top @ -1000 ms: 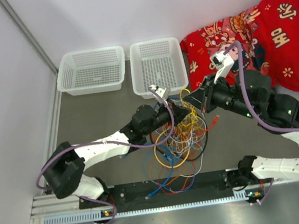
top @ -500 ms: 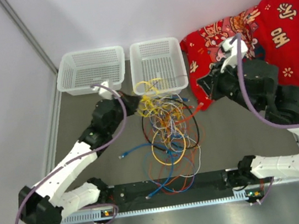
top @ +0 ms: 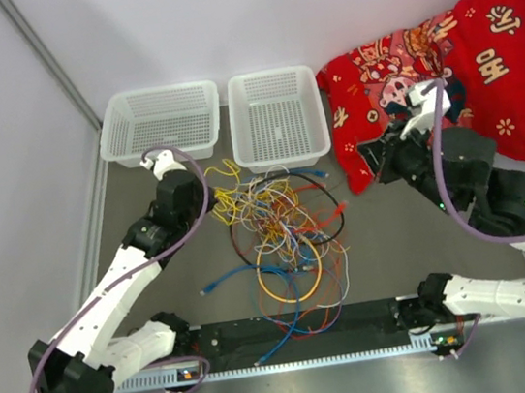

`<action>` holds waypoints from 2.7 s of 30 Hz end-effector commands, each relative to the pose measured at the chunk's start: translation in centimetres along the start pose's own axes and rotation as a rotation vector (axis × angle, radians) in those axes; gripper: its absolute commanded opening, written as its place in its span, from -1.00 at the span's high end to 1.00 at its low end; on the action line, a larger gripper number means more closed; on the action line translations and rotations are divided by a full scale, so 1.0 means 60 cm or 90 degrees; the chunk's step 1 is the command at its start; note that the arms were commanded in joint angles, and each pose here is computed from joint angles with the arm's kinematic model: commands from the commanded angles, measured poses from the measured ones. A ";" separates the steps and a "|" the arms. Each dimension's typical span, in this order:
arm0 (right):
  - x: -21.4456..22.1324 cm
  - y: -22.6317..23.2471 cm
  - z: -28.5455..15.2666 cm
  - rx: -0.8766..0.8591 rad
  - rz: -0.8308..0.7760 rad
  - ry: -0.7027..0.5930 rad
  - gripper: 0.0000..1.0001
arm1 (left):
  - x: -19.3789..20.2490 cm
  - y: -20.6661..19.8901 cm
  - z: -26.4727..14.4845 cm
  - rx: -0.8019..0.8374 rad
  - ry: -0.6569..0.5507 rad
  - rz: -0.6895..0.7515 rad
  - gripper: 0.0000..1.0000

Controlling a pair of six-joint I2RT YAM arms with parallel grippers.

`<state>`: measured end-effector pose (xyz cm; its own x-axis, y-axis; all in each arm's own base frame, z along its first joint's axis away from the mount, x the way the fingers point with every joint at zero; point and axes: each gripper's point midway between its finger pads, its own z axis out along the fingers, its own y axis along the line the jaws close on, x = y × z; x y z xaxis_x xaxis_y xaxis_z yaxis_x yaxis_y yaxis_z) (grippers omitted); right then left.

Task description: Untangle the cables

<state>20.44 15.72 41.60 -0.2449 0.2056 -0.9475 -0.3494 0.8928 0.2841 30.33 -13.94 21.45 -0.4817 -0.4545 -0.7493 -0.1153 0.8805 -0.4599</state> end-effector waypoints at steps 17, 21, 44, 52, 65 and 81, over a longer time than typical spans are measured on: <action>-0.077 0.093 0.017 -0.118 0.036 -0.034 1.00 | -0.063 -0.136 -0.075 0.351 -0.156 0.034 -0.98; -0.082 0.106 0.021 -0.130 0.047 -0.027 1.00 | -0.064 -0.216 -0.128 0.512 -0.207 0.073 -0.98; -0.051 0.141 0.037 -0.172 0.069 0.027 1.00 | 0.102 -0.439 -0.109 0.689 -0.143 0.289 -0.47; -0.031 0.104 0.031 -0.130 0.059 0.017 0.47 | 0.048 -0.421 -0.097 0.583 -0.169 0.267 1.00; 0.080 0.033 0.029 -0.074 0.070 0.019 -0.91 | -0.154 -0.415 -0.154 0.423 -0.174 0.144 1.00; 0.122 0.131 0.121 -0.188 0.076 0.020 -0.64 | -0.277 -0.497 -0.255 0.492 -0.211 0.111 1.00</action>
<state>21.50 25.23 31.07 -0.4220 0.1748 -0.8896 -0.4949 0.7777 0.3876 29.73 -31.45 50.00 -0.2005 -0.3838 -0.9014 0.5760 0.6980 -0.4254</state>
